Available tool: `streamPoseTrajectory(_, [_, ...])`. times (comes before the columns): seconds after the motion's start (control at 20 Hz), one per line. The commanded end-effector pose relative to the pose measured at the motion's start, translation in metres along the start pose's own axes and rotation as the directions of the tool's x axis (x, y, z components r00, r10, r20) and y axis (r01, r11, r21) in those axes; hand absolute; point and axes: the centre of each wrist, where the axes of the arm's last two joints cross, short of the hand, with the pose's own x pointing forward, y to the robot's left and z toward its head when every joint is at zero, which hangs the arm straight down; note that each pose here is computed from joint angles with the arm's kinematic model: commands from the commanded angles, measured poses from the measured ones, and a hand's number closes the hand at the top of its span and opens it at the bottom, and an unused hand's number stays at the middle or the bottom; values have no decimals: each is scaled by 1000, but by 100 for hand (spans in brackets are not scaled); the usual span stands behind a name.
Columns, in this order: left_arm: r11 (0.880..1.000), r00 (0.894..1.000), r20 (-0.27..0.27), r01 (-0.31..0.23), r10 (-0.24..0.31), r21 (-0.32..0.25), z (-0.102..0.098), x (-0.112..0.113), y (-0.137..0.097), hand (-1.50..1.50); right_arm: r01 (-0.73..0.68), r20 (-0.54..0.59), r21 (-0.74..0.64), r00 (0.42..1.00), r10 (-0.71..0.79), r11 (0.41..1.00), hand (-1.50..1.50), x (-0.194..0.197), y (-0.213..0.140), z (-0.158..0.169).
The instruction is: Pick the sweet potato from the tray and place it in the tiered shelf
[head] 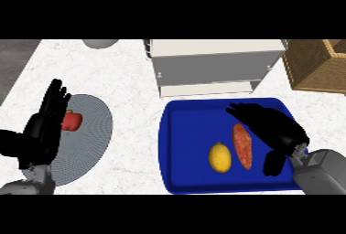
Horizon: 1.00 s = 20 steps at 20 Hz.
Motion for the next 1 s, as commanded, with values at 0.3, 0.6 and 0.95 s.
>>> streamPoseTrajectory(0.3, [1000, 1000, -10, -10, 10, -14, 15, -8, 11, 0, -6, -7, 42, 1000, 7, 999, -150, -22, 45, -29])
streamPoseTrajectory(0.6, [1000, 1000, -3, -15, 15, -10, 4, 3, -4, 0, 25, 29, 22, 999, -25, 999, -150, -33, 45, -26])
streamPoseTrajectory(0.95, [1000, 1000, -2, -8, 8, -5, -13, 9, 3, 0, 20, 46, -1, 999, -20, 1000, -150, -41, 34, -30])
